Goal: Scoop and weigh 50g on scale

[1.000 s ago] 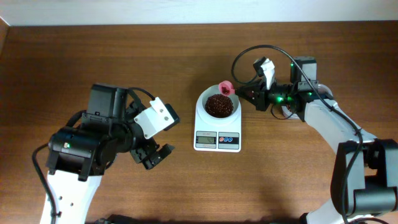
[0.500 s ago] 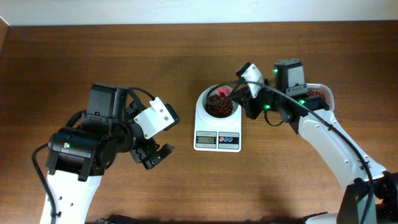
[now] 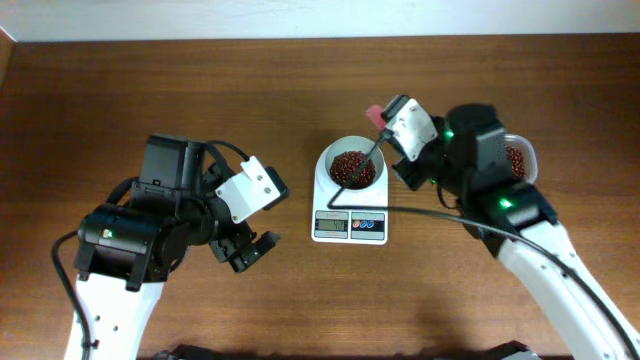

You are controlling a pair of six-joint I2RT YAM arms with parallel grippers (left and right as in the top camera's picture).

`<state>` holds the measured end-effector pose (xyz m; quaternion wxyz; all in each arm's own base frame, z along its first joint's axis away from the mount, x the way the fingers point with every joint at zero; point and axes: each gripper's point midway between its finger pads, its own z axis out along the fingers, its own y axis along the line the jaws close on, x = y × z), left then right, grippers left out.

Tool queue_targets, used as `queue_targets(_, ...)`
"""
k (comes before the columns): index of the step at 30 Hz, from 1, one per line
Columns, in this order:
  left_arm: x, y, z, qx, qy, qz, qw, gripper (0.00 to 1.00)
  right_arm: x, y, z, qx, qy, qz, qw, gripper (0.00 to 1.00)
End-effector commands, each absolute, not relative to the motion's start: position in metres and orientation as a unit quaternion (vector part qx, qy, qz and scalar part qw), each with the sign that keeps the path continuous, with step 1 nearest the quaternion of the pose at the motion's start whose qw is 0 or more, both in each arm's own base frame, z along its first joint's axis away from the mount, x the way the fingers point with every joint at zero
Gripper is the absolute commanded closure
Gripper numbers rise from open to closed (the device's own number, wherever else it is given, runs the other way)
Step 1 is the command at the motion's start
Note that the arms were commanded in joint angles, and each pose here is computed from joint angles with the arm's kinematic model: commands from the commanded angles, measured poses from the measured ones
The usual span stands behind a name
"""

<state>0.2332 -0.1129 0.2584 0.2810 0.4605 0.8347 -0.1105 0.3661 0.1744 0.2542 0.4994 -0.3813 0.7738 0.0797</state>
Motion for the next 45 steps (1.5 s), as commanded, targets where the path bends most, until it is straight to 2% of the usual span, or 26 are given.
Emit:
queue_targets(1, 0.232, -0.113, 0.258, 0.467, 0.83, -0.114, 0.283, 0.01, 0.372, 0.13, 0.273, -0.335, 0.788, 0.05, 0.514, 0.96)
queue_targets(6, 0.232, -0.113, 0.258, 0.467, 0.83, -0.114, 0.283, 0.01, 0.38, 0.019, 0.25, -0.16, 0.868, 0.02, 0.469, 0.96)
queue_targets(9, 0.232, -0.113, 0.258, 0.467, 0.83, -0.114, 0.283, 0.01, 0.373, -0.035, 0.211, -0.091, 0.91, 0.007, 0.405, 0.96)
queue_targets(14, 0.232, -0.113, 0.258, 0.467, 0.83, -0.114, 0.283, 0.01, 0.377, -0.052, 0.148, -0.053, 0.946, 0.022, 0.32, 0.96)
queue_targets(19, 0.232, -0.113, 0.258, 0.467, 0.83, -0.114, 0.283, 0.01, 0.376, -0.082, 0.108, -0.025, 0.965, -0.046, 0.256, 0.96)
queue_targets(22, 0.232, -0.113, 0.258, 0.467, 0.83, -0.114, 0.283, 0.01, 0.388, -0.087, 0.097, -0.024, 0.964, -0.051, 0.261, 0.96)
queue_targets(27, 0.232, -0.113, 0.258, 0.467, 0.83, -0.114, 0.283, 0.01, 0.396, -0.097, 0.094, 0.039, 0.96, -0.057, 0.272, 0.96)
queue_targets(34, 0.232, -0.113, 0.258, 0.467, 0.83, -0.114, 0.283, 0.01, 0.405, -0.05, 0.092, 0.011, 0.954, 0.078, 0.289, 0.96)
queue_targets(39, 0.232, -0.113, 0.258, 0.467, 0.83, -0.114, 0.283, 0.01, 0.404, -0.031, 0.096, -0.003, 0.948, 0.132, 0.29, 0.96)
queue_targets(45, 0.232, -0.113, 0.258, 0.467, 0.83, -0.114, 0.283, 0.01, 0.393, -0.027, 0.084, 0.047, 0.953, 0.159, 0.252, 0.96)
